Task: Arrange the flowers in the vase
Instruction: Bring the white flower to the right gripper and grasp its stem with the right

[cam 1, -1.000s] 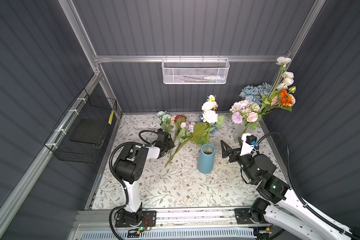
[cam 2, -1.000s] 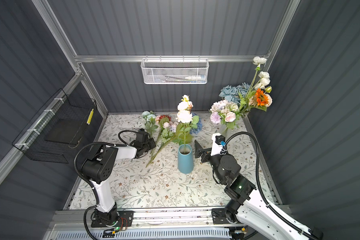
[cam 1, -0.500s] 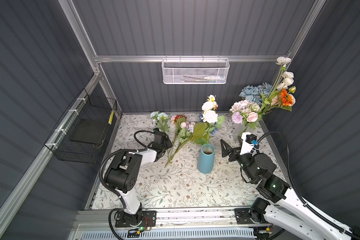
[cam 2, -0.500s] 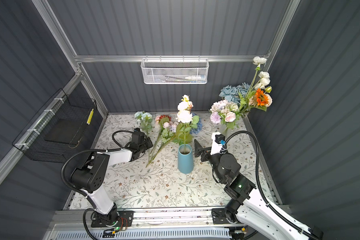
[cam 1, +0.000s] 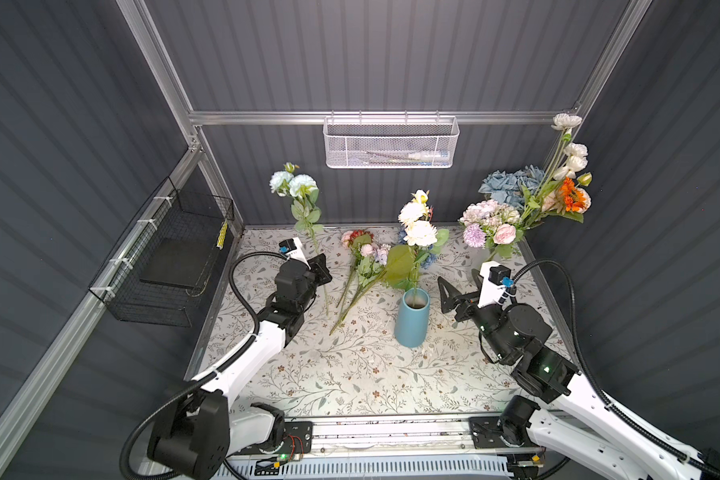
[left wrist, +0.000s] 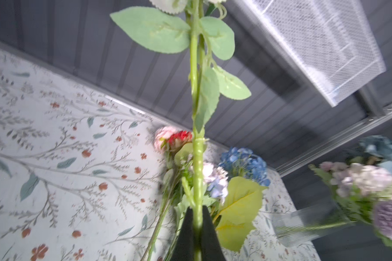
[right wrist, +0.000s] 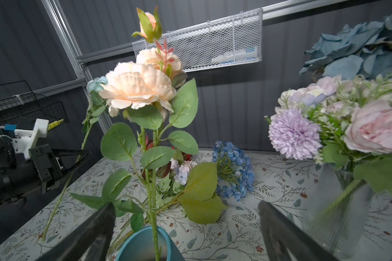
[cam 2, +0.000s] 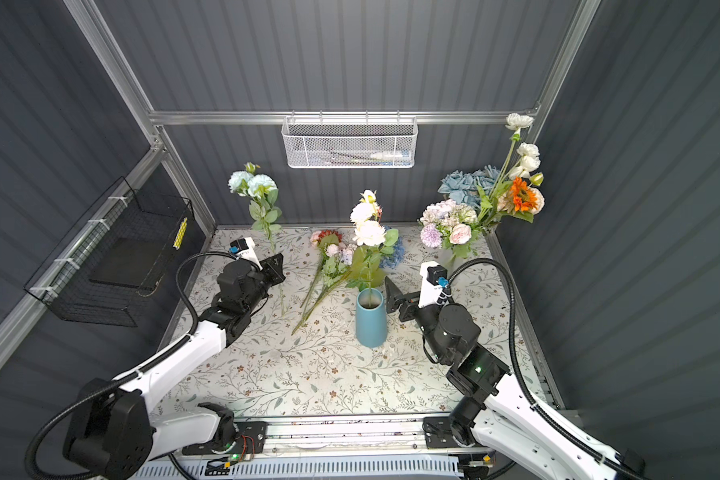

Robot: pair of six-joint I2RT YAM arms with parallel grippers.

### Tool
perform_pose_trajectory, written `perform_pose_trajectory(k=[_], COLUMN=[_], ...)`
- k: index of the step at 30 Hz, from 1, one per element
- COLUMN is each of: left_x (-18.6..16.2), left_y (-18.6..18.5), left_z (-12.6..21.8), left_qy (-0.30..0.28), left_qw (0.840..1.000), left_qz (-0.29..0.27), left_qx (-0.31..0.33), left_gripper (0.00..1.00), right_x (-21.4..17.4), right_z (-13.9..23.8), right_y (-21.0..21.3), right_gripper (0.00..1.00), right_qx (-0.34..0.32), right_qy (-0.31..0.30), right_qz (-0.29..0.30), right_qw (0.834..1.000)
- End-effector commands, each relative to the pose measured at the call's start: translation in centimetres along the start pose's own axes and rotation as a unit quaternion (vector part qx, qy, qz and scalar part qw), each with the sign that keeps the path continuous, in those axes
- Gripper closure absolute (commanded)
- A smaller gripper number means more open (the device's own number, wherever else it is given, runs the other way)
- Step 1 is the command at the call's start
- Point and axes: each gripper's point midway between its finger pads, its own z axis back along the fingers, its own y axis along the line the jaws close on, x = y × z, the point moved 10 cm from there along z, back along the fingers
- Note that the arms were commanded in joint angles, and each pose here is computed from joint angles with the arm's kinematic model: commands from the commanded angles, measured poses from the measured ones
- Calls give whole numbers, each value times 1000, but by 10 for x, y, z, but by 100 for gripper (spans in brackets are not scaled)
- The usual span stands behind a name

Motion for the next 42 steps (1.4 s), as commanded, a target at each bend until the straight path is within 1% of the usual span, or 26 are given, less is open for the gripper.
perform_pose_trajectory(k=[1,3,4,9,12,14,17,20,26,27,28,35,38,42], left_x=[23,33,37,48,43,40,38,36,18,13,9,-11,-16,-24], left_y=[-22,-35,-40,-75,-102,-118,-132,-140,-158,-162,-165,-183,-188,-194], left_z=[18,29,33,54,65,71,76,78,76,77,77,81,82,84], left_qy=[-42,-55,-62,-80,-81,-79,-76,-71,-47,-36,-31,-8,-1,9], left_qw=[995,989,985,961,944,931,916,905,889,881,878,863,859,852], left_qz=[-30,-36,-37,-63,-96,-111,-113,-111,-104,-108,-109,-120,-122,-125], left_qx=[-85,-136,-156,-258,-306,-338,-378,-404,-443,-460,-466,-491,-498,-508], left_gripper=[100,100,100,100,100,100,100,100,100,100,100,100,100,100], right_x=[22,29,32,50,60,65,72,76,77,77,77,78,76,75], right_z=[4,6,7,7,5,2,-2,-4,-11,-12,-13,-16,-16,-19], right_y=[6,11,12,24,32,38,47,55,67,68,69,67,66,67], right_gripper=[1,2,4,19,31,37,42,48,48,48,47,46,48,50], right_qx=[41,65,74,133,161,181,215,246,294,297,300,289,286,283], right_qy=[-32,-35,-34,-25,-13,-6,-1,3,11,10,9,-10,-20,-18], right_qz=[-9,-14,-15,-17,-24,-31,-40,-49,-67,-69,-71,-75,-80,-84], right_qw=[999,997,997,991,987,983,976,968,953,952,951,954,955,955])
